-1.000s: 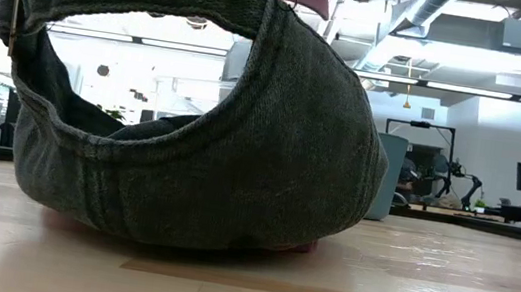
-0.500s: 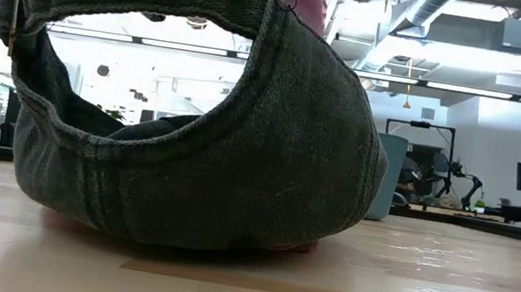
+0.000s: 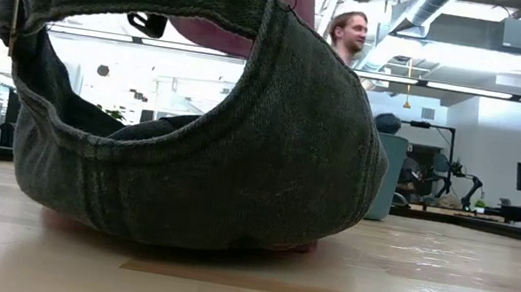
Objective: Pick & Place hat
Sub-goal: Put the top red cap into the transparent bin
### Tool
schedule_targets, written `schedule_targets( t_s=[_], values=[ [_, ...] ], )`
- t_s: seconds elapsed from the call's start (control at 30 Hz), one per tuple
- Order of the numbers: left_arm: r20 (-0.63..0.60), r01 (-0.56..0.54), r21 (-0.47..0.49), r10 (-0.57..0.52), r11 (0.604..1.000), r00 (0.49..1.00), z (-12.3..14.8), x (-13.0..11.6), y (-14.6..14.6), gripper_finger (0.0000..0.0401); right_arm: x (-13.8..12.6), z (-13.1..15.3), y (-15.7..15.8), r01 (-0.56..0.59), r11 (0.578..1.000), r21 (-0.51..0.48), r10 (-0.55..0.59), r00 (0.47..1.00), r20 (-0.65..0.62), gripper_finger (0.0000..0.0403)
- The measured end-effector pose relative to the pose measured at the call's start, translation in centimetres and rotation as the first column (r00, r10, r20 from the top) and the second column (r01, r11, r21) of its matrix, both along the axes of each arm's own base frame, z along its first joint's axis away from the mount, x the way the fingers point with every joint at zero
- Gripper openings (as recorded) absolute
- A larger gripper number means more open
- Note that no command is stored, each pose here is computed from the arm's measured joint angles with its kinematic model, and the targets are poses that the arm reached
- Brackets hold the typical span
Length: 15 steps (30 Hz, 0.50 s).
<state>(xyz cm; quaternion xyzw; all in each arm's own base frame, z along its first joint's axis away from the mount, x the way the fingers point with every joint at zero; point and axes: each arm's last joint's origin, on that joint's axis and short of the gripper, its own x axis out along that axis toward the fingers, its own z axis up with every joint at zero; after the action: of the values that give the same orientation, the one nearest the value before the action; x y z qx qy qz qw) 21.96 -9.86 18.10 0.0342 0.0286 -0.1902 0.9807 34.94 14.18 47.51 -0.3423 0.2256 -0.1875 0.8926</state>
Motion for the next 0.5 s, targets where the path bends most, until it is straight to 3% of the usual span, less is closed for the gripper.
schedule_targets(
  t_s=[0.13, 0.3, 0.5],
  values=[
    [-0.003, 0.003, 0.003, -0.003, 1.000, 1.000, 0.0, 0.0, 0.0, 0.0013, -0.3, 0.0, 0.6, -0.005, 1.000, -0.022, 0.004, 1.000, -0.007, 0.0139],
    [-0.004, -0.002, 0.001, 0.002, 1.000, 1.000, 0.0, 0.0, 0.1, 0.0013, 0.3, -0.8, 0.9, -0.017, 0.999, -0.032, 0.016, 0.999, -0.037, 0.0016],
    [-0.004, -0.004, 0.001, 0.004, 1.000, 1.000, 0.0, 0.1, 0.2, 0.0013, 1.7, -0.9, -1.0, 0.151, 0.986, -0.077, -0.148, 0.988, 0.044, 0.0003]
  ],
)
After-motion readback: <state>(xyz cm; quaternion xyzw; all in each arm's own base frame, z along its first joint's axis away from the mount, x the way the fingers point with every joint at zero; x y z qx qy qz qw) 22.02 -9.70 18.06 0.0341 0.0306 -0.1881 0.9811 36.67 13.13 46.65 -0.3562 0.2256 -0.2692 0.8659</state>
